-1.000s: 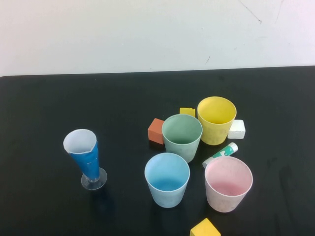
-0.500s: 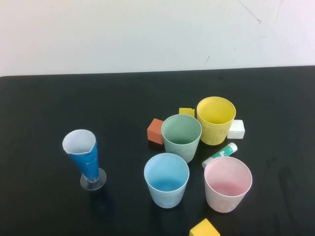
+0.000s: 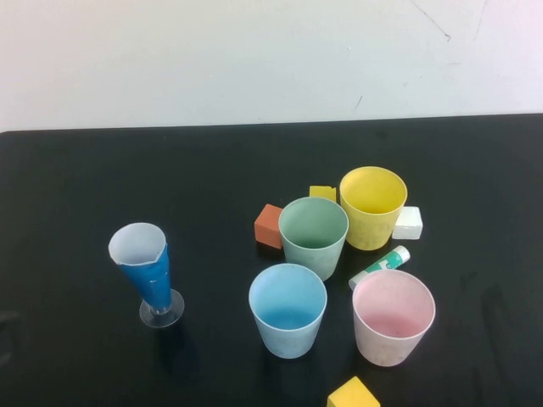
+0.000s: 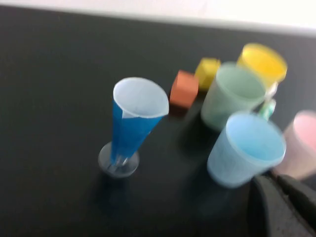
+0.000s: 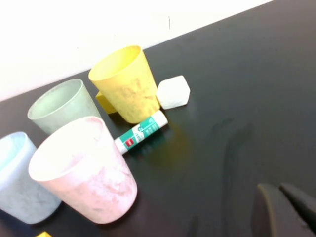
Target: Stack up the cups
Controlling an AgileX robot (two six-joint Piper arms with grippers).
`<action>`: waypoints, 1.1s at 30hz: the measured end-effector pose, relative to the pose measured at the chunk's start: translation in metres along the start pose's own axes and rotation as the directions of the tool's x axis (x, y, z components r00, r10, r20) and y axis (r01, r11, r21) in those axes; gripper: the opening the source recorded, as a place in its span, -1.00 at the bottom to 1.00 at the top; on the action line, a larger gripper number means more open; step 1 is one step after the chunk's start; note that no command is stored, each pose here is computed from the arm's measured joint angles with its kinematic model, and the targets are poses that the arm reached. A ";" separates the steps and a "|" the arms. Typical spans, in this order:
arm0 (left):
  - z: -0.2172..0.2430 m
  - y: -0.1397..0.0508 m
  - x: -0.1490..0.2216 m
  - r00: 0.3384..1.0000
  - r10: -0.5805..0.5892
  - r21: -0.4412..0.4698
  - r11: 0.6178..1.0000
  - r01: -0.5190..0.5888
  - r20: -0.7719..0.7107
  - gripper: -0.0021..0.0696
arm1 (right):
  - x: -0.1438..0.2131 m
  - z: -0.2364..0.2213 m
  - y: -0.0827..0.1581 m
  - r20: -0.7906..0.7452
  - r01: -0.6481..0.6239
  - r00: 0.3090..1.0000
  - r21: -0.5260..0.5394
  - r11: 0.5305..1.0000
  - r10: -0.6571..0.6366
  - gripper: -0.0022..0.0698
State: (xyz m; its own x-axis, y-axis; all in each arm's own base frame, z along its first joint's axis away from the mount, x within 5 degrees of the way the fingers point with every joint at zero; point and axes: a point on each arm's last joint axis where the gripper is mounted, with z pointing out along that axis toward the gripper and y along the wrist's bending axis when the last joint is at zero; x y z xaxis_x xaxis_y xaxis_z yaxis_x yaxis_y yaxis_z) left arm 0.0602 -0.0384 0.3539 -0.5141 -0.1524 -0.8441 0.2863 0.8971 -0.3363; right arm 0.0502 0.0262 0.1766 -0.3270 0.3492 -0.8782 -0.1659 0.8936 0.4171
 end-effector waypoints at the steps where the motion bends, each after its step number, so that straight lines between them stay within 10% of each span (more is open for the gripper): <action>1: 0.000 -0.001 -0.011 0.998 0.041 -0.003 0.999 -0.041 -0.051 -0.95 | 0.000 0.000 0.000 -0.002 0.002 1.000 -0.001 1.000 -0.002 -0.95; 16: 0.108 -0.017 -0.074 0.725 0.361 0.170 0.930 -0.325 -0.587 -0.95 | 0.003 0.000 0.001 -0.037 0.003 0.999 -0.014 1.000 -0.003 -0.95; 33: 0.206 -0.084 -0.080 0.560 0.509 0.274 0.849 -0.452 -0.653 -0.76 | 0.004 0.000 0.001 -0.040 0.005 0.999 -0.016 1.000 -0.005 -0.95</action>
State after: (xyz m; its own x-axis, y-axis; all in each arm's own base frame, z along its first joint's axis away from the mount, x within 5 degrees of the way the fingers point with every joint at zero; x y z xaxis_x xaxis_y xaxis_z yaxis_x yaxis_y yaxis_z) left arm 0.2438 -0.1868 0.3636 -0.6703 0.6423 -0.3718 0.6969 0.7169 -0.0178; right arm 0.0487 0.0287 0.1740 -0.3634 0.3327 -0.8702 -0.1820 0.8907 0.4165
